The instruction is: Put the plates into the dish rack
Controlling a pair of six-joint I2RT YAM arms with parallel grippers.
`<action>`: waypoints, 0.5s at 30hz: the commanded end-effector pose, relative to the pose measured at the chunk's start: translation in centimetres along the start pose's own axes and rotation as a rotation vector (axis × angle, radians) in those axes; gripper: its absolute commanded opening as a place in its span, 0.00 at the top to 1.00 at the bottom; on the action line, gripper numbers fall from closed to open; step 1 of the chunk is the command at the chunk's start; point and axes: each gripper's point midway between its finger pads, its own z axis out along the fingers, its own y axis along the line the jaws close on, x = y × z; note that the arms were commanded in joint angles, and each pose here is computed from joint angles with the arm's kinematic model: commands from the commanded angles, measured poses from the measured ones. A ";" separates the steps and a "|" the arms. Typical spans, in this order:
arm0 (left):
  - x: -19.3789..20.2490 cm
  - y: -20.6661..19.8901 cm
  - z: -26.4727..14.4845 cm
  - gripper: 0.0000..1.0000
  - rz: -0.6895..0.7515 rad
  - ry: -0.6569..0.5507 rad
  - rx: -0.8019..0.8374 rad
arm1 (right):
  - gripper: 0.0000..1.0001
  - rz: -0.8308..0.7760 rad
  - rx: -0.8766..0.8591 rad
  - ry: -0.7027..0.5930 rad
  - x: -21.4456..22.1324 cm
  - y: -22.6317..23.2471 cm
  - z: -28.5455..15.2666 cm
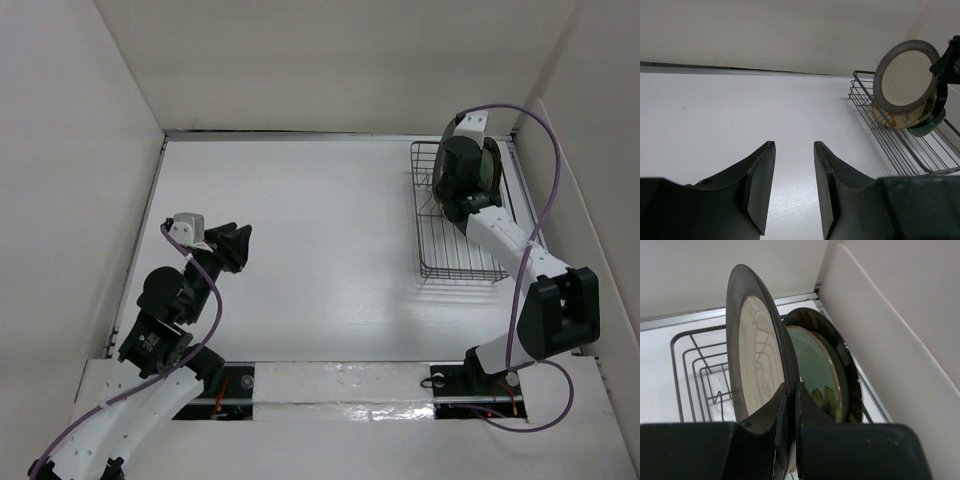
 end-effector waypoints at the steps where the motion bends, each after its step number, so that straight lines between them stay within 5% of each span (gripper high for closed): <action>1: -0.6 -0.3 0.4 0.66 -0.009 -0.021 0.007 | 1.00 0.147 0.015 -0.180 -7.4 -0.4 -0.7; 15: -0.1 -0.3 0.8 0.66 -0.007 -0.006 0.009 | 0.97 0.068 -0.067 -0.096 -1.2 2.2 -1.3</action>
